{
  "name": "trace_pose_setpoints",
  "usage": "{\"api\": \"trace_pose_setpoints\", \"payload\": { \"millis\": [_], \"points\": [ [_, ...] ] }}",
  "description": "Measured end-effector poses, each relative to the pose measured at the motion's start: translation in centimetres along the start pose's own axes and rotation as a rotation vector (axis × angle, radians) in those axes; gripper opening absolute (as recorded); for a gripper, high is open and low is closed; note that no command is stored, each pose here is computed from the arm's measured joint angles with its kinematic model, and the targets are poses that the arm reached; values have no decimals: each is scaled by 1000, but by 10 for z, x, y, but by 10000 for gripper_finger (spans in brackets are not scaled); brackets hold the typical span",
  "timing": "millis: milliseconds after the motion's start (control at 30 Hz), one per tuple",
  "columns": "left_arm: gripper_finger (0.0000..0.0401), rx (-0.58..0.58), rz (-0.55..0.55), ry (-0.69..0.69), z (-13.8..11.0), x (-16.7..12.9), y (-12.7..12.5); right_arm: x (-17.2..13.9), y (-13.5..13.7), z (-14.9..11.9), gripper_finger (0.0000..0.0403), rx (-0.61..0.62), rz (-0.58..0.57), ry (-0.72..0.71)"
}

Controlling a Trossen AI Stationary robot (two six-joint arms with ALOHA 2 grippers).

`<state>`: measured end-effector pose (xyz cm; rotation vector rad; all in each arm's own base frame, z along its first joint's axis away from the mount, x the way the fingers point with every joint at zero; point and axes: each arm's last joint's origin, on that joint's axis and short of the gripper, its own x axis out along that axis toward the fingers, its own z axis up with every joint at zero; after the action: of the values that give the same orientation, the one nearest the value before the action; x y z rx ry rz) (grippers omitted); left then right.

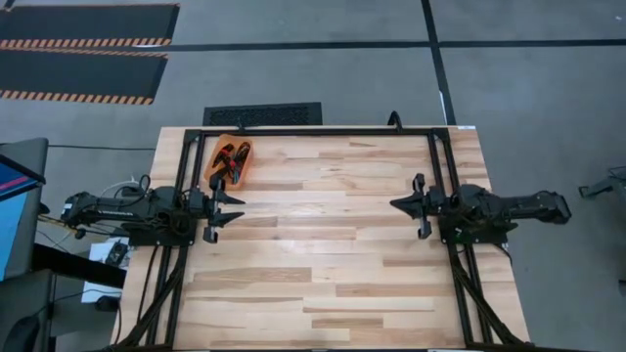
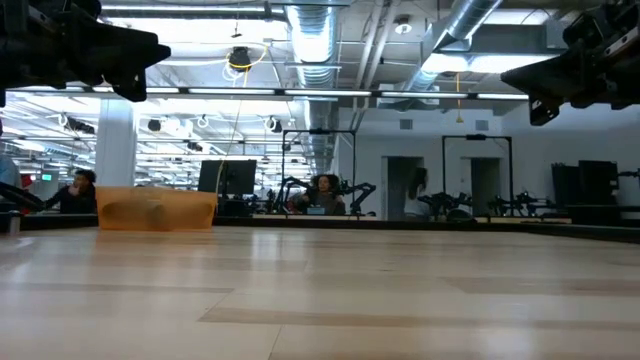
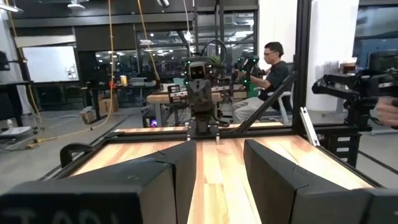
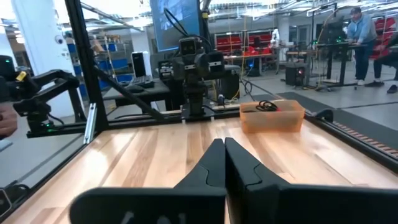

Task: Pick and place USB-C Cables
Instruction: Return to Home Position

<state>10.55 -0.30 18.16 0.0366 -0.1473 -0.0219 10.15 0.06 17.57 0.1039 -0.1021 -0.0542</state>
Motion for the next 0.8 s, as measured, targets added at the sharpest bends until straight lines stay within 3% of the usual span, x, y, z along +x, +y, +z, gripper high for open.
{"api": "trace_pose_setpoints", "payload": {
  "millis": [433, 800],
  "points": [
    [125, -21, 0, 27, -3, 0, 0, -5, -2, -7, 8, 72, 23, 76],
    [125, -42, 10, 66, -6, 0, 0, -5, 3, -6, 12, 26, 40, 58]
  ]
}}
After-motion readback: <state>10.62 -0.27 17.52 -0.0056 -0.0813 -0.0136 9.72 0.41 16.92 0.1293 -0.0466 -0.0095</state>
